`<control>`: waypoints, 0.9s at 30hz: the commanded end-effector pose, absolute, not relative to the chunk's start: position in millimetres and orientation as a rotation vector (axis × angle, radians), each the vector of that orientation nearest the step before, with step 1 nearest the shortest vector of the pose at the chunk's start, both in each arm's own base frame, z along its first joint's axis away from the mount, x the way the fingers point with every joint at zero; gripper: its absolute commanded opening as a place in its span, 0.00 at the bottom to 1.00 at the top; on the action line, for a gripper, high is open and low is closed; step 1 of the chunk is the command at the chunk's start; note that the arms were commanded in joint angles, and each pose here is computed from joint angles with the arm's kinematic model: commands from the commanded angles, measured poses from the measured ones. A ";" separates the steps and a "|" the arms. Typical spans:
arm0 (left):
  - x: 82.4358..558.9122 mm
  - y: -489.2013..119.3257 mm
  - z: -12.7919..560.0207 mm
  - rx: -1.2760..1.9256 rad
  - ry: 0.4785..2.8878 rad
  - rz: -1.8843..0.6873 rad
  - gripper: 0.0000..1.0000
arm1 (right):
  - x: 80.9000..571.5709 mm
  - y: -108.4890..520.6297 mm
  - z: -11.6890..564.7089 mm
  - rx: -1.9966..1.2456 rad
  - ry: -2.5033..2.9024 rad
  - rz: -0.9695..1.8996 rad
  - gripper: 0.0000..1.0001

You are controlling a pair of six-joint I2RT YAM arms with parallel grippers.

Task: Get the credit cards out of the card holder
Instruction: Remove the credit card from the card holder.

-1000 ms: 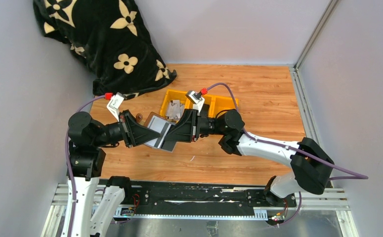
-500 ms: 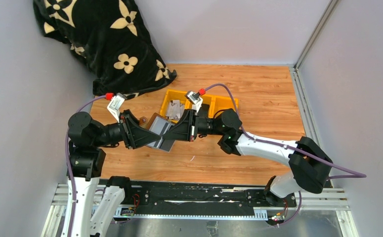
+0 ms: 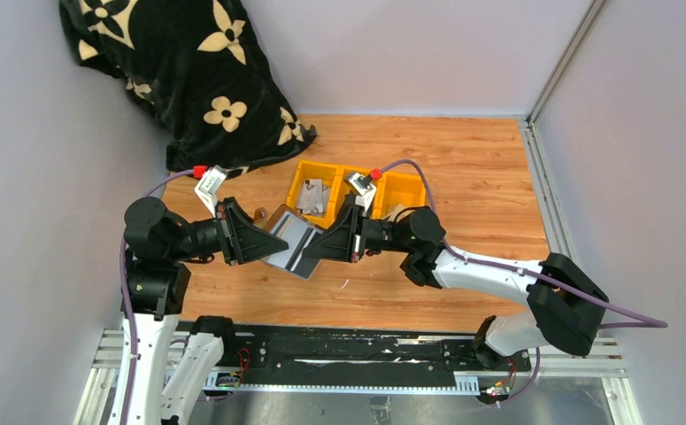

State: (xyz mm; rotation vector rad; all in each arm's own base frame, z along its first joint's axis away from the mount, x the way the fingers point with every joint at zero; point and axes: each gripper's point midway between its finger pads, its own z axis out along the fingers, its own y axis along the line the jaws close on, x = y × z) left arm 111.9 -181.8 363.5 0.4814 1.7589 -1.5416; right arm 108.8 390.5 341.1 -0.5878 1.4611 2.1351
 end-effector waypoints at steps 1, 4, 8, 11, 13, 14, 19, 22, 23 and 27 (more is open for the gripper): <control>97.5 -184.1 375.1 0.555 1.721 -1.581 0.12 | 116.1 383.3 345.6 -0.549 1.406 2.105 0.00; 99.0 -184.0 376.9 0.550 1.712 -1.571 0.06 | 114.5 382.5 347.8 -0.552 1.389 2.113 0.02; 100.8 -183.8 377.2 0.544 1.704 -1.557 0.00 | 115.4 382.3 361.4 -0.529 1.329 2.154 0.27; 101.0 -183.8 377.7 0.547 1.695 -1.554 0.00 | 116.8 383.8 375.3 -0.519 1.273 2.187 0.45; 100.8 -184.0 379.0 0.547 1.689 -1.559 0.00 | 118.9 386.5 379.7 -0.515 1.252 2.203 0.45; 100.6 -184.0 380.0 0.548 1.685 -1.560 0.00 | 119.3 387.2 382.7 -0.514 1.237 2.215 0.42; 100.8 -184.1 383.8 0.546 1.673 -1.557 0.00 | 120.3 389.8 384.1 -0.506 1.218 2.254 0.21; 101.6 -184.0 386.5 0.545 1.665 -1.550 0.00 | 119.3 386.5 378.7 -0.493 1.221 2.254 0.03; 102.1 -183.9 387.1 0.546 1.662 -1.547 0.00 | 119.3 385.1 376.3 -0.491 1.224 2.248 0.00; 107.4 -183.7 390.2 0.540 1.652 -1.526 0.00 | 119.5 379.1 364.9 -0.477 1.253 2.226 0.00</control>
